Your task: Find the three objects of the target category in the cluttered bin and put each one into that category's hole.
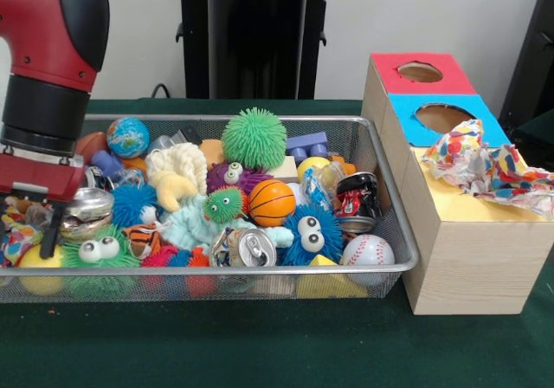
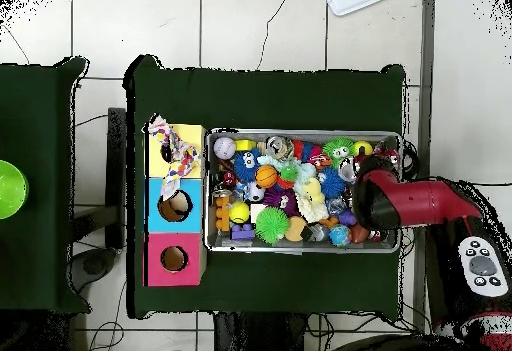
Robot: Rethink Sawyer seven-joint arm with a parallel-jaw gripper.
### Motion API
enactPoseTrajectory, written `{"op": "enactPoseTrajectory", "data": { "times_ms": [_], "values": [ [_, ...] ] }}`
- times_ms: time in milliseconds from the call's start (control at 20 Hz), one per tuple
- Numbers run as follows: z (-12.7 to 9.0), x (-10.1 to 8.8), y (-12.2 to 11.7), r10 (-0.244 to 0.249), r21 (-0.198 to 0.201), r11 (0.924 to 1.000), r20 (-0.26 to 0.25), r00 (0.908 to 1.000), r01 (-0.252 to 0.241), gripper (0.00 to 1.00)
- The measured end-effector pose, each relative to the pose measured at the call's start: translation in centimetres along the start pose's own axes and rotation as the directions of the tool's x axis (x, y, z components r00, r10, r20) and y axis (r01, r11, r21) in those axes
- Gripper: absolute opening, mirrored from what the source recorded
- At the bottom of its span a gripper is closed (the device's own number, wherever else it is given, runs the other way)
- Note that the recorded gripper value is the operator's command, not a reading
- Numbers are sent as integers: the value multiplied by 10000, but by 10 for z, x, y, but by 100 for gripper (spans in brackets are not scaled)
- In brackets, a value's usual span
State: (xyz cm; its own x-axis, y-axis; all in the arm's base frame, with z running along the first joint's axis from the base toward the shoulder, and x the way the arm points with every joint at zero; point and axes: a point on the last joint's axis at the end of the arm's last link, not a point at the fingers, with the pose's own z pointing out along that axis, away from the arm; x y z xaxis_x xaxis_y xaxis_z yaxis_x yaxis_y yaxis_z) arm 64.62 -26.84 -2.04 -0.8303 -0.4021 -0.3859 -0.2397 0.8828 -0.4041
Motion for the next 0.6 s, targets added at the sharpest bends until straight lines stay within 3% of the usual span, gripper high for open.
{"op": "enactPoseTrajectory", "data": {
  "times_ms": [600],
  "values": [
    [-4, -3, 0, -161, 59, 9999, -183, 9997, 162, 100]
  ]
}}
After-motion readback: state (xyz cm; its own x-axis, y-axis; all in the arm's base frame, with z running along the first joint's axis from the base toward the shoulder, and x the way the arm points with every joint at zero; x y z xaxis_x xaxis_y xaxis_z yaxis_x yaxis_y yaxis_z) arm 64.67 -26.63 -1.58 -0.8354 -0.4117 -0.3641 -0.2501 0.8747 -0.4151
